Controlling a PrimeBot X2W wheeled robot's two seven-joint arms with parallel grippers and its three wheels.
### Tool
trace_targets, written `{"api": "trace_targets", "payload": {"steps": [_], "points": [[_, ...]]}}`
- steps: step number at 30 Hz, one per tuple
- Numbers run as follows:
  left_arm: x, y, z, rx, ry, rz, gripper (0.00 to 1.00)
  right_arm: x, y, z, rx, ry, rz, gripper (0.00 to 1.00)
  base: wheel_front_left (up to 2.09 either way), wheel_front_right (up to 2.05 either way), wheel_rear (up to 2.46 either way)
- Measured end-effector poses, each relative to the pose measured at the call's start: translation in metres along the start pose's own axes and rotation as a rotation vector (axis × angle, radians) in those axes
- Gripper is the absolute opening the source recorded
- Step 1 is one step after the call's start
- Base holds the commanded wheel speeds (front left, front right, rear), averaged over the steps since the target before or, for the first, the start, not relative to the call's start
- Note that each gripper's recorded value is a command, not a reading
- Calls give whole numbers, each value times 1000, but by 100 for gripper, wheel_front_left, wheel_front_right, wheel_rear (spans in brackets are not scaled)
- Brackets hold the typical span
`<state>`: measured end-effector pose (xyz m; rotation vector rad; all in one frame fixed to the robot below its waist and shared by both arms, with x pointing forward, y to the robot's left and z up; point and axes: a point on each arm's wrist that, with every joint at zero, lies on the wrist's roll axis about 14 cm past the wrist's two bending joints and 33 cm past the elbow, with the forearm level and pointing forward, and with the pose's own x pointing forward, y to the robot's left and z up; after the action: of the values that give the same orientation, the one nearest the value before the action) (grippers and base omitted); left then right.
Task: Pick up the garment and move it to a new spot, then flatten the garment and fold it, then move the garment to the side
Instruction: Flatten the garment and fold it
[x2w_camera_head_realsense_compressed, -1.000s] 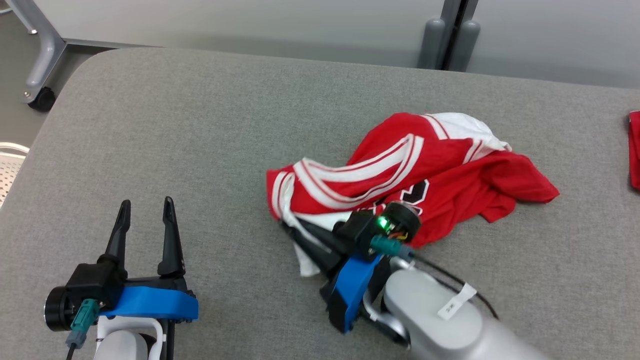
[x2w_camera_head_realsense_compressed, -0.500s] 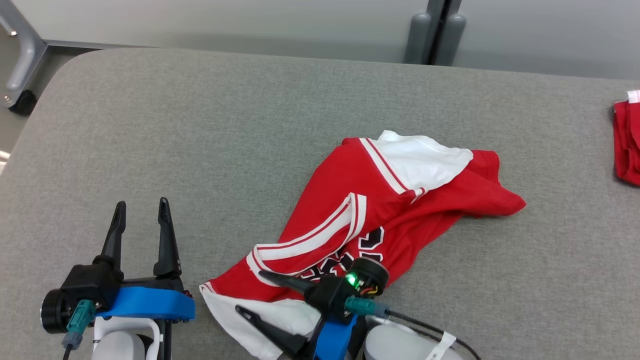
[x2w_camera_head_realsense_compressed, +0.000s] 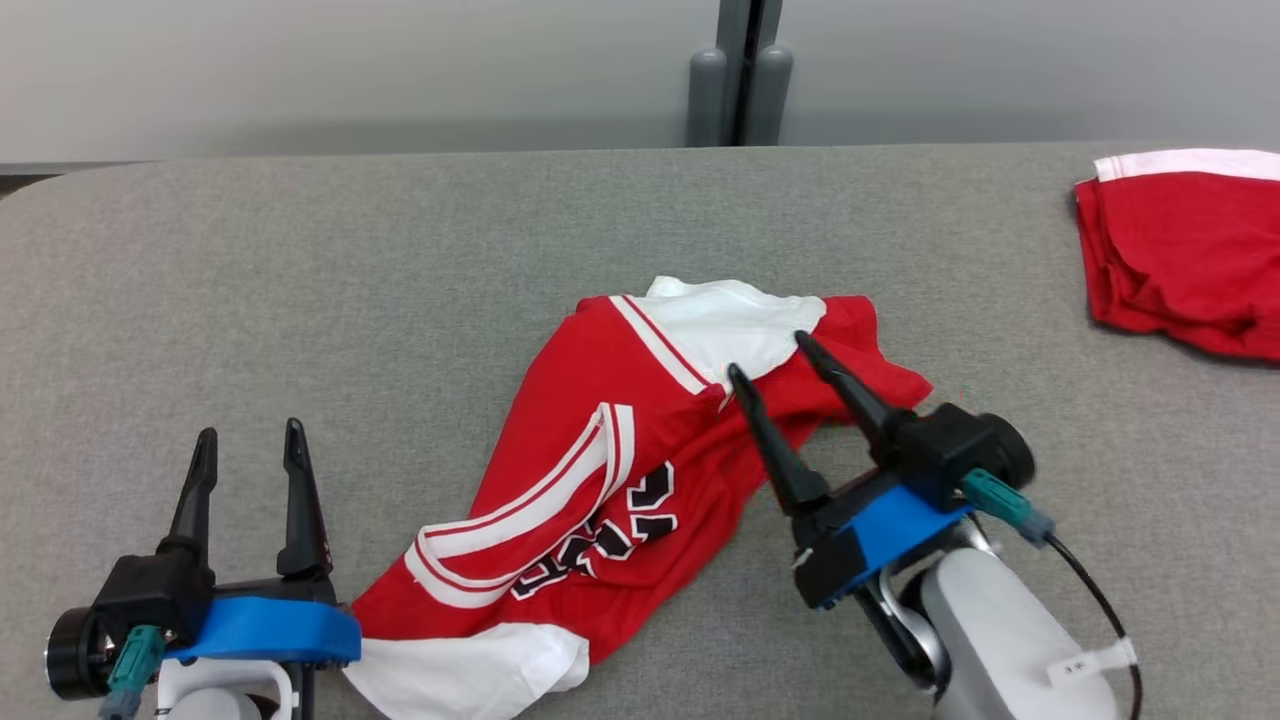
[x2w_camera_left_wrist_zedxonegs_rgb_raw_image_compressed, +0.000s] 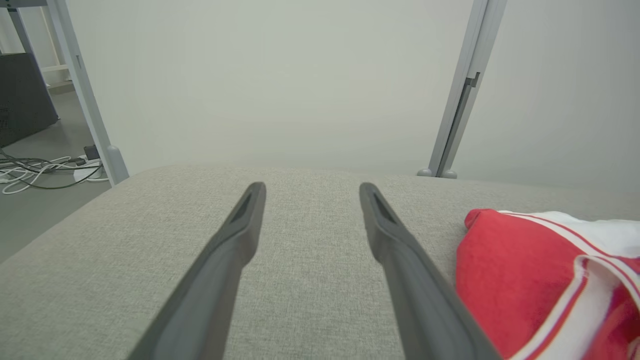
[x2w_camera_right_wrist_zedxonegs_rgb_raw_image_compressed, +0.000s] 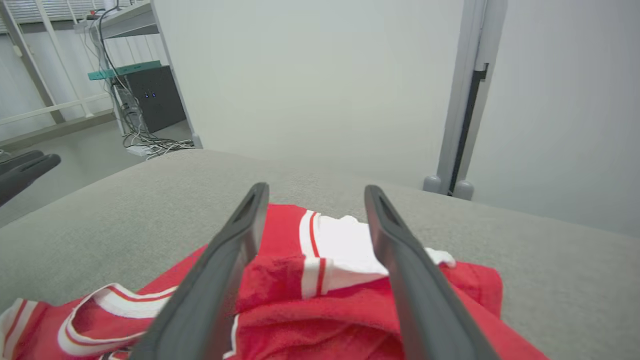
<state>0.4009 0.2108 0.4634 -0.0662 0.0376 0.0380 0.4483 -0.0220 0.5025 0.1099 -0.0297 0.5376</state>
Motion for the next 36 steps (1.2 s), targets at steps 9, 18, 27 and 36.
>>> {"api": "trace_targets", "payload": {"steps": [9,18,27,36], "points": [[4,-14,2,14,-7,-51,100,-67,-64,0,-25,-11,-266,100,0,0,0],[-1,-16,4,23,-9,-60,100,-111,-63,-22,52,36,-343,100,0,0,0],[5,-33,6,45,-14,-121,100,-110,-66,-20,50,32,-349,100,0,0,0],[26,-105,19,84,-52,-385,100,-114,-71,-18,45,30,-367,100,0,0,0]]}}
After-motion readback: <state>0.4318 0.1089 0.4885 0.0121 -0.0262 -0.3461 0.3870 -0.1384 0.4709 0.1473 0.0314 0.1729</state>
